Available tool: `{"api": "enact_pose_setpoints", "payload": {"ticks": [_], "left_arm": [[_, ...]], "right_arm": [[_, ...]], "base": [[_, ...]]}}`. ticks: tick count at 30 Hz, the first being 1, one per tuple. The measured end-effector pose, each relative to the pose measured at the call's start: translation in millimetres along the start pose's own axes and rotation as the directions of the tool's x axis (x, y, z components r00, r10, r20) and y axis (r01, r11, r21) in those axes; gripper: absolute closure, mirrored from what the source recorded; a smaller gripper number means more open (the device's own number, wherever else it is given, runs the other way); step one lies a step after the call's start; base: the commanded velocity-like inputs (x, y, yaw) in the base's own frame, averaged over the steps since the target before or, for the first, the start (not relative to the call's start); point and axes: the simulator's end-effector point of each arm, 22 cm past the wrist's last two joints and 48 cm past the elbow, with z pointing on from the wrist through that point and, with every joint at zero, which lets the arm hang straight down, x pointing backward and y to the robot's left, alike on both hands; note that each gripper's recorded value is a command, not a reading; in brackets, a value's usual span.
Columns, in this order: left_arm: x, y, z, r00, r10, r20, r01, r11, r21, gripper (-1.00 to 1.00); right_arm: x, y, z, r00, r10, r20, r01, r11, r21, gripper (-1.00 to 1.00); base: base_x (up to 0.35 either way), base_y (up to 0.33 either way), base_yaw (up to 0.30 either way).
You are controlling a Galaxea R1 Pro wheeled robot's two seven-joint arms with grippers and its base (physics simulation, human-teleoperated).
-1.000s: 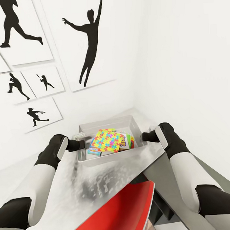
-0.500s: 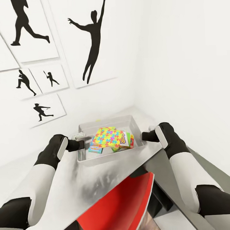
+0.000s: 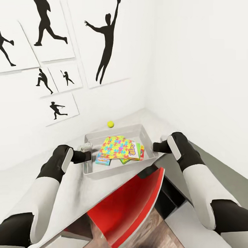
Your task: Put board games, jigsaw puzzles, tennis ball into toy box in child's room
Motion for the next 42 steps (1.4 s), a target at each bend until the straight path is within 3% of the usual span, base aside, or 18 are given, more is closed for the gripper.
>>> {"api": "enact_pose_setpoints", "payload": {"ticks": [16, 42], "left_arm": [[-8, -4, -12.5, 1.0, 0.005, 0.022, -0.005, 1.0, 0.004, 1.0], [-21, -9, -33.0, 0.998, 0.013, 0.057, -0.013, 1.0, 0.008, 1.0]], "right_arm": [[-8, 4, -13.2, 1.0, -0.004, 0.022, 0.004, 1.0, -0.004, 1.0], [-20, 11, -34.7, 0.998, -0.011, 0.059, 0.012, 1.0, -0.007, 1.0]], "base": [[-0.216, 0.225, 0.081], [-0.174, 0.254, 0.186]]}}
